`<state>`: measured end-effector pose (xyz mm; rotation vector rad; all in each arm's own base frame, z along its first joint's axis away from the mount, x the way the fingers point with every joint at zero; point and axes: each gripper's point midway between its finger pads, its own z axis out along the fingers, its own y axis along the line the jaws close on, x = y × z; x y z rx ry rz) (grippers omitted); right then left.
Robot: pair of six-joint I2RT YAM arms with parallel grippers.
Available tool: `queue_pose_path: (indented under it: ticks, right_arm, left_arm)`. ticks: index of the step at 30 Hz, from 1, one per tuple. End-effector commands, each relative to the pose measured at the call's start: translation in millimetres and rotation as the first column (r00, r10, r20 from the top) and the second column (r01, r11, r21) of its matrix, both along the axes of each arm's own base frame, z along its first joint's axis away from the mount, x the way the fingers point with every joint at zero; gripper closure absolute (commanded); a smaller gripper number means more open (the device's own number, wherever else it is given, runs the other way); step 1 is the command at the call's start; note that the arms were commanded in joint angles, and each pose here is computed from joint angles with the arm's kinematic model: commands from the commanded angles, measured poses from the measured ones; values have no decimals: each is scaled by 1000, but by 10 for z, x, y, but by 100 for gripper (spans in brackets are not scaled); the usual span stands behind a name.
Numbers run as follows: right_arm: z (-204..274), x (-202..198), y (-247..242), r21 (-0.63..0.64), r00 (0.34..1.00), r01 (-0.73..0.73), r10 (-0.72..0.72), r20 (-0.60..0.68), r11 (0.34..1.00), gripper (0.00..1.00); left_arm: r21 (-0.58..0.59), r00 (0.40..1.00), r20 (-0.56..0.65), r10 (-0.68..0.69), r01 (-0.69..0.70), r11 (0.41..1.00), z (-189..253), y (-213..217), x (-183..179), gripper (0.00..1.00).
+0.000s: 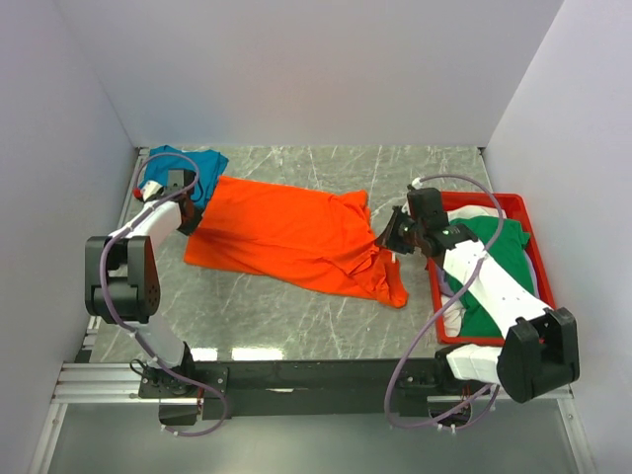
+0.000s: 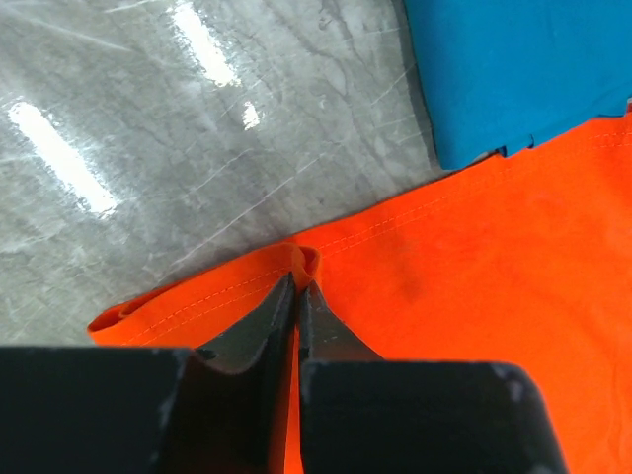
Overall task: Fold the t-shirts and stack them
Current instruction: Fold the tshirt
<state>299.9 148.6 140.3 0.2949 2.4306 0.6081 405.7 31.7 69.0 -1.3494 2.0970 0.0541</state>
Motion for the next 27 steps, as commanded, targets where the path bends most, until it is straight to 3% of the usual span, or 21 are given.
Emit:
queue_pose_path:
  ticks: [1,14,27]
  right_arm:
    - [161,160,-14,-14,999,1,0,49,1000,100]
    - [93,349,-46,-60,999,26,-24,31,998,100]
    - [-14,757,35,-111,1000,16,-18,-19,994,100]
  left_arm:
    - [5,998,49,-24,24,1000,154,-13,180,90]
    - [-13,994,64,-88,89,996,128,-102,296,83]
    - [-25,983,118,-139,143,989,251,-179,316,56]
